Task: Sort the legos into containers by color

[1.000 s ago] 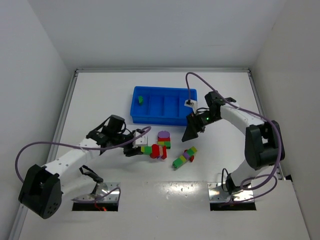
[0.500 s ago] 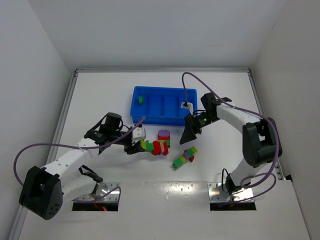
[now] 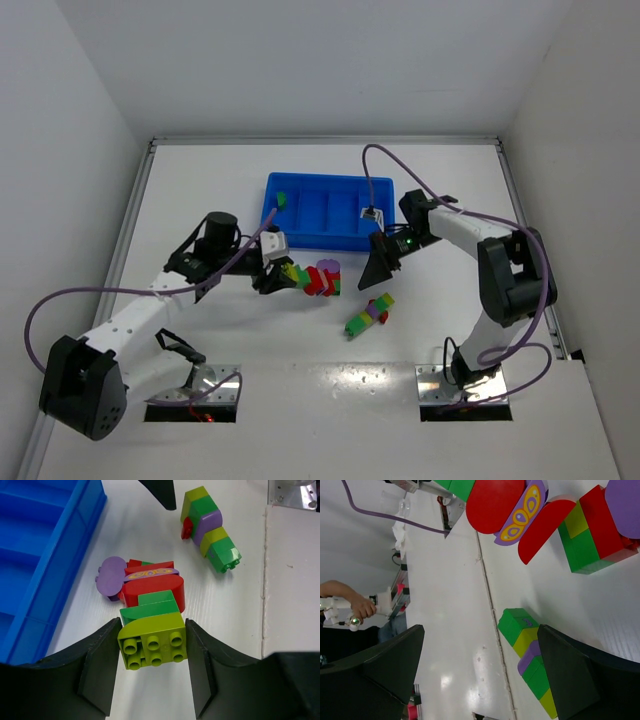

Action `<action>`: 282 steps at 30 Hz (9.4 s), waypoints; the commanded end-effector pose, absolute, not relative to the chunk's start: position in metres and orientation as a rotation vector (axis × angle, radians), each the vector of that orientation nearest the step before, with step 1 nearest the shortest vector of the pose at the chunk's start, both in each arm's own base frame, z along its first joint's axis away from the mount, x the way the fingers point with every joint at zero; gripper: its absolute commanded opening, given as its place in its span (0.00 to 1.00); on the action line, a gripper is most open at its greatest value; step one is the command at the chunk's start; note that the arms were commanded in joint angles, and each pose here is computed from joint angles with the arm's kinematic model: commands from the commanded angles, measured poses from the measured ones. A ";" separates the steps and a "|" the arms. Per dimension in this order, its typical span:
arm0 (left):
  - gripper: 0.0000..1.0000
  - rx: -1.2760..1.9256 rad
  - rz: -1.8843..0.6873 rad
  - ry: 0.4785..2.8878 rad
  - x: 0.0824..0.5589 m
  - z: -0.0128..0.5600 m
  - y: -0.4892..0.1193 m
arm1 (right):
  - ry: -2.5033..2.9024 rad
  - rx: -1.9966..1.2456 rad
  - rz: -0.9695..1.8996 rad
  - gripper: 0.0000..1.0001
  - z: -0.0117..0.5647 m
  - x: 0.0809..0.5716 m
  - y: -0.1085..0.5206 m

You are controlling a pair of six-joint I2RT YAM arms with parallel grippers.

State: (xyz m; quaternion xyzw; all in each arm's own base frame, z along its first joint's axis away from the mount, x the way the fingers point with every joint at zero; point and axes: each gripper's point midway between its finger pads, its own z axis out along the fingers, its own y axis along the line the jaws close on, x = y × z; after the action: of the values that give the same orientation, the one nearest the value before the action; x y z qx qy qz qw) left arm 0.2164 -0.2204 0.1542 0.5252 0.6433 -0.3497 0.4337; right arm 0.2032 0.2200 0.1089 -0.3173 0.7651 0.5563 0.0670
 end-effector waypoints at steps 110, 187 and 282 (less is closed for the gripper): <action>0.00 1.229 -0.830 1.631 0.199 0.136 -0.209 | 2.133 -0.865 2.047 0.00 0.149 0.236 0.268; 0.00 0.612 -0.292 2.068 0.518 0.140 -0.276 | 2.331 -0.602 0.874 0.68 0.150 0.314 0.139; 0.94 0.410 -0.386 2.311 0.293 0.116 -0.284 | 2.295 -0.590 0.846 0.76 0.156 0.298 0.134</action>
State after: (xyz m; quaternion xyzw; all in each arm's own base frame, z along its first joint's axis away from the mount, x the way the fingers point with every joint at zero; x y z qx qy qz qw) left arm 0.2882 -0.2689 0.1113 0.2295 0.8918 -0.1381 0.3647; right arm 0.2921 0.1356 0.1432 -0.2206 0.8752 0.3259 0.2812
